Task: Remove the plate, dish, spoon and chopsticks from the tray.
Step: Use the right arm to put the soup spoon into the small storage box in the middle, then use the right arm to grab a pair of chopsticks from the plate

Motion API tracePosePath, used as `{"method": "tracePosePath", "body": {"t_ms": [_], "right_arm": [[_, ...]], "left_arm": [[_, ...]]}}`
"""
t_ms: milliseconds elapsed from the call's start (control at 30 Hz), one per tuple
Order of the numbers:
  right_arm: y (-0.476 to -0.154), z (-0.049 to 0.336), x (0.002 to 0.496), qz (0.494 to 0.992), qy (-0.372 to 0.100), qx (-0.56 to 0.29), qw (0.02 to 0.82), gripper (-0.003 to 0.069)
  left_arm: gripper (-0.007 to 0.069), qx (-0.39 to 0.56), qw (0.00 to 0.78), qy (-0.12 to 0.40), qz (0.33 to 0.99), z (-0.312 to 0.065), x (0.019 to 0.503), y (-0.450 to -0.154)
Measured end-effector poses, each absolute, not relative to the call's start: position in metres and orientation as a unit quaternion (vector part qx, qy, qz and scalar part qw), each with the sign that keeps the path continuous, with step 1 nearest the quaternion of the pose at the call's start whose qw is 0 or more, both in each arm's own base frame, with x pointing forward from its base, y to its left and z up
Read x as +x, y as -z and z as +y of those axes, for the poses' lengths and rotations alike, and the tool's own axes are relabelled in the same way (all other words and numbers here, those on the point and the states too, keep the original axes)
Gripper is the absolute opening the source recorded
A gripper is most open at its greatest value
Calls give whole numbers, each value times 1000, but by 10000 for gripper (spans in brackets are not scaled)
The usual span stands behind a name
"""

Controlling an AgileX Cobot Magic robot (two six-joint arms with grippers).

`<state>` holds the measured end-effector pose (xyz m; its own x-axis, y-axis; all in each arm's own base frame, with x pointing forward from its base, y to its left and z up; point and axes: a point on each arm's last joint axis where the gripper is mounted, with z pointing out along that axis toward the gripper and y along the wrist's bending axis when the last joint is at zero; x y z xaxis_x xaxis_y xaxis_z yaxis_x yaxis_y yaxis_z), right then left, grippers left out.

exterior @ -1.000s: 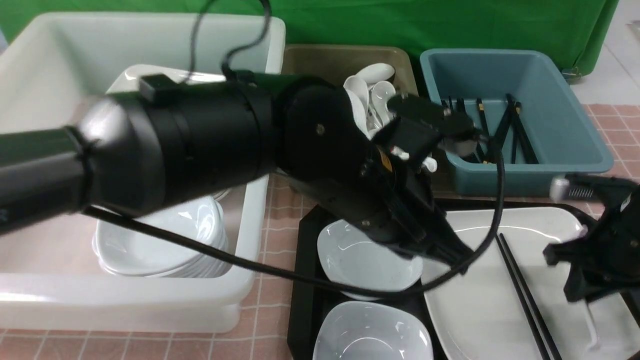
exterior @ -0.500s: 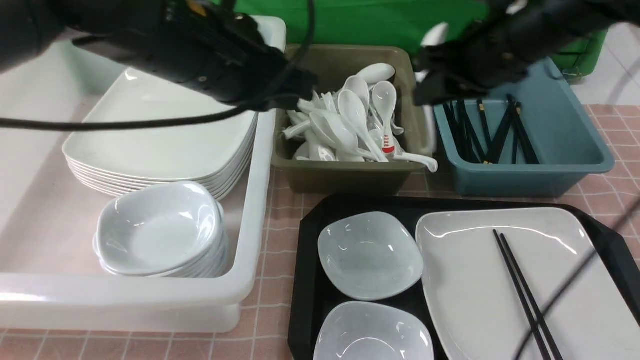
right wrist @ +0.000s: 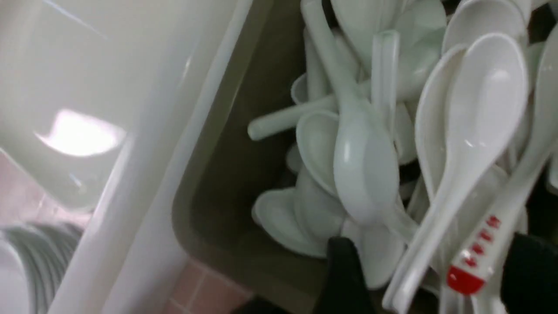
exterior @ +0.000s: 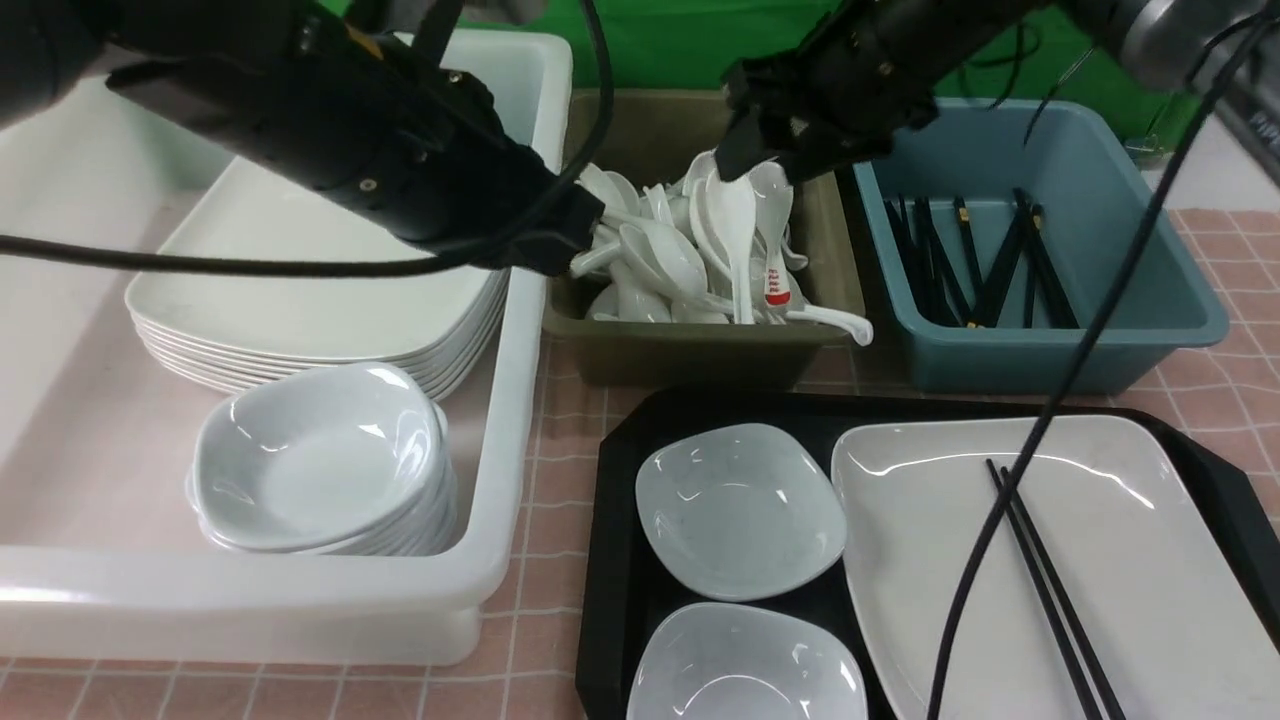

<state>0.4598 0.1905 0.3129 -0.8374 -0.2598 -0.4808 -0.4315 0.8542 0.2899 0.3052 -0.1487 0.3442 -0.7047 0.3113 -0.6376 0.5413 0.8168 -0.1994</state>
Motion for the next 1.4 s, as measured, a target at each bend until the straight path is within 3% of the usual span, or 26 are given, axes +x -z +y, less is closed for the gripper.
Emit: {"method": "tracePosePath", "body": {"t_ms": [100, 167, 233, 367, 467, 500, 533, 633, 800, 933, 1200, 1267, 1333, 1367, 1400], "right_arm": [[-358, 178, 444, 930, -167, -191, 268, 325], [-388, 169, 425, 923, -161, -190, 293, 144], [-407, 160, 401, 923, -158, -190, 296, 53], [-413, 140, 363, 936, -117, -186, 274, 67], [-367, 115, 324, 968, -45, -168, 183, 213], [-363, 113, 322, 969, -41, -168, 176, 236], [-326, 104, 305, 980, -14, -165, 112, 329], [-273, 94, 282, 988, 8, -148, 42, 475], [-213, 84, 265, 994, 17, -106, 5, 570], [-183, 73, 271, 998, 17, -61, -12, 580], [-153, 77, 282, 999, 2, -41, -31, 566], [-152, 77, 282, 999, 3, -42, -35, 502], [-152, 77, 283, 998, 4, -51, -40, 372], [-152, 77, 283, 998, 4, -51, -40, 372], [-152, 77, 283, 997, 6, -66, -42, 230]], "left_arm": [[-4, 265, 293, 204, 896, -163, 296, -344], [-4, 299, 279, 211, 888, -181, 284, -343], [-4, 342, 259, 219, 876, -204, 266, -342], [-4, 399, 234, 231, 856, -236, 236, -341], [-4, 441, 222, 217, 842, -258, 210, -339], [-4, 441, 222, 215, 843, -257, 211, -339], [-4, 455, 221, 208, 837, -264, 203, -337], [-4, 474, 221, 204, 827, -275, 199, -330], [-4, 483, 203, 200, 828, -292, 206, -306], [-4, 481, 185, 198, 834, -300, 211, -288], [-4, 481, 171, 192, 838, -305, 215, -275], [-4, 481, 171, 192, 838, -305, 215, -275], [-4, 481, 172, 193, 838, -305, 215, -275], [-4, 481, 172, 193, 838, -305, 215, -275], [-4, 482, 173, 192, 837, -305, 215, -275]]}}
